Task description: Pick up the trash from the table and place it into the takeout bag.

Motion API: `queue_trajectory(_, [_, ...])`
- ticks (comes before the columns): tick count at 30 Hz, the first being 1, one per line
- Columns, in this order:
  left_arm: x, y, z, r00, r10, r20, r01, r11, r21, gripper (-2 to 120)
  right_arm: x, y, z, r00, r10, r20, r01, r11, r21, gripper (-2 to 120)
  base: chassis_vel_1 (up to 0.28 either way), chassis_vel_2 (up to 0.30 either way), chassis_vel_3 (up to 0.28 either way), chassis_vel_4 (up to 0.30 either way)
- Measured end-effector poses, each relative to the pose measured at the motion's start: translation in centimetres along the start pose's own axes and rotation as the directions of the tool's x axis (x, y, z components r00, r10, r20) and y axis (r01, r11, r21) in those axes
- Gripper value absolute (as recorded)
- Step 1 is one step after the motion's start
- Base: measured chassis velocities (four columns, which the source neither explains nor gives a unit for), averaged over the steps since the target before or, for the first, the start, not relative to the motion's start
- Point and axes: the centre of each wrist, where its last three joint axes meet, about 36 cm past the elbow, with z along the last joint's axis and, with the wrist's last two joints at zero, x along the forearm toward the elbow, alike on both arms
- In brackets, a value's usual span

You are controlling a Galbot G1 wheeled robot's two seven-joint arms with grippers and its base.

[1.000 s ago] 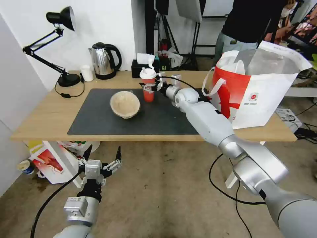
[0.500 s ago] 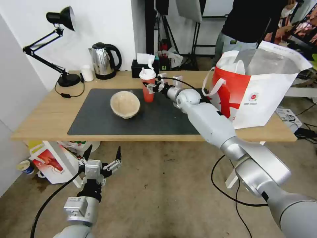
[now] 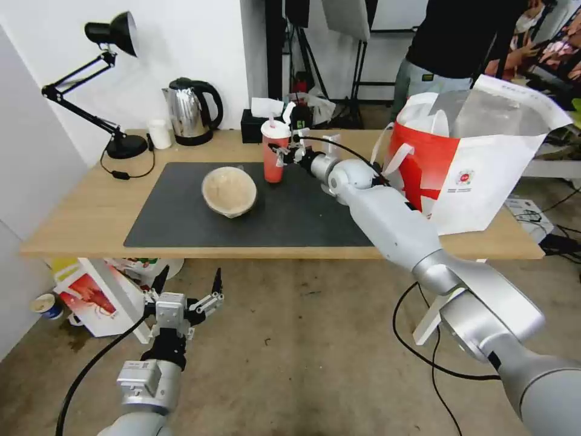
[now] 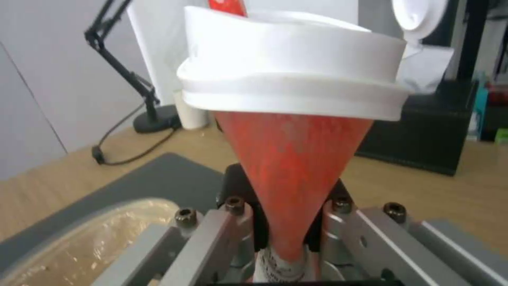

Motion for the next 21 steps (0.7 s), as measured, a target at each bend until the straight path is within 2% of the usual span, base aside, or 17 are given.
queue_trajectory(3, [0.0,0.0,0.0,1.000,0.000,0.000,0.000,1.000,0.000,100,0.5,0.1,-1.4,1.000,-0.007,0.024,0.006,1.000,0.013,10,0.000,0.000,0.000,0.000])
queue_trajectory(7, [0.0,0.0,0.0,1.000,0.000,0.000,0.000,1.000,0.000,100,1.5,-0.3,-5.9,0.996,0.006,0.090,-0.010,0.999,0.045,10,0.000,0.000,0.000,0.000])
queue_trajectory(8, [0.0,0.0,0.0,1.000,0.000,0.000,0.000,1.000,0.000,100,1.5,-0.3,-5.9,0.996,0.006,0.090,-0.010,0.999,0.045,10,0.000,0.000,0.000,0.000])
queue_trajectory(12, [0.0,0.0,0.0,1.000,0.000,0.000,0.000,1.000,0.000,100,3.2,-0.8,-11.3,0.987,0.046,0.153,-0.058,0.995,0.081,10,0.000,0.000,0.000,0.000])
queue_trajectory(13, [0.0,0.0,0.0,1.000,0.000,0.000,0.000,1.000,0.000,100,3.2,-0.8,-11.3,0.987,0.046,0.153,-0.058,0.995,0.081,10,0.000,0.000,0.000,0.000])
queue_trajectory(17, [0.0,0.0,0.0,1.000,0.000,0.000,0.000,1.000,0.000,100,5.3,-1.3,-15.5,0.978,0.076,0.192,-0.100,0.988,0.120,10,0.000,0.000,0.000,0.000])
queue_trajectory(18, [0.0,0.0,0.0,1.000,0.000,0.000,0.000,1.000,0.000,100,5.3,-1.3,-15.5,0.978,0.076,0.192,-0.100,0.988,0.120,10,0.000,0.000,0.000,0.000])
queue_trajectory(21, [0.0,0.0,0.0,1.000,0.000,0.000,0.000,1.000,0.000,100,7.2,-1.9,-18.3,0.969,0.113,0.220,-0.148,0.977,0.152,10,0.000,0.000,0.000,0.000])
